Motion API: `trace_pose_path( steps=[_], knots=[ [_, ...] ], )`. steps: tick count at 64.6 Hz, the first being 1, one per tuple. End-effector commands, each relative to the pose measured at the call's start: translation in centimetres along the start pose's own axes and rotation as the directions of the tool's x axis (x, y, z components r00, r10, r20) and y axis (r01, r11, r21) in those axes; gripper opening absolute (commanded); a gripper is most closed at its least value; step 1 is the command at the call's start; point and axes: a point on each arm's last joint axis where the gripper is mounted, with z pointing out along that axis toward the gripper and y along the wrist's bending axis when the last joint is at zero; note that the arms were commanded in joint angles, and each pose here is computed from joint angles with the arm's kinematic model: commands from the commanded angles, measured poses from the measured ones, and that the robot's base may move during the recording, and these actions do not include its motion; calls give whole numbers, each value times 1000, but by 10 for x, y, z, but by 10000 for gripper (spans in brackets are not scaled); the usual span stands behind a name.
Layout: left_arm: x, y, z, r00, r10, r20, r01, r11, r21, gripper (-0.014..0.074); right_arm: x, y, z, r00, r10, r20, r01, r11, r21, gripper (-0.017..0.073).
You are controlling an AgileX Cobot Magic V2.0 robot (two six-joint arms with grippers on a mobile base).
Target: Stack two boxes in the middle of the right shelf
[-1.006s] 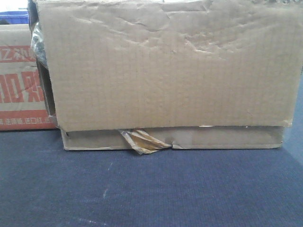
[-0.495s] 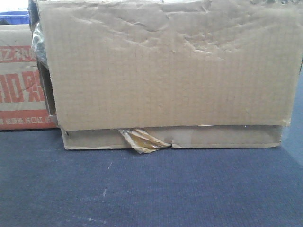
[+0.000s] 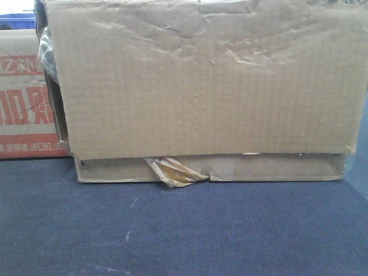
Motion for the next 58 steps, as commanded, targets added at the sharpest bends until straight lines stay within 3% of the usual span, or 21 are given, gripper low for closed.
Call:
trace_pose_path(
  steps=[1, 13, 25, 36, 44, 49, 58],
  knots=[
    [-2, -1, 4, 1000, 6, 6, -6, 1000, 5, 135, -4, 0, -1, 1000, -5, 24, 5, 1000, -1, 550],
    [0, -1, 13, 1000, 7, -23, -6, 1000, 4, 624, -2, 0, -1, 1000, 3, 5, -3, 1000, -5, 550],
    [-8, 0, 21, 993, 23, -116, -24, 1000, -10, 510, -2, 1, -1, 1000, 9, 0, -9, 1000, -8, 550],
    [-37, 3, 41, 963, 21, -269, -33, 999, -41, 507, -2, 1, -1, 1000, 9, -2, -9, 1000, -8, 550],
    [-50, 15, 73, 914, 17, -406, -53, 995, -79, 507, -2, 1, -1, 1000, 9, -2, -9, 1000, -8, 550],
    [-54, 25, 96, 878, 39, -478, -83, 994, -72, 507, -2, 1, -1, 1000, 9, -4, -9, 1000, -8, 550],
    [-45, 43, 136, 791, 48, -609, -76, 997, -19, 507, -1, 3, -1, 1000, 5, -6, -6, 1000, -20, 550]
  ],
)
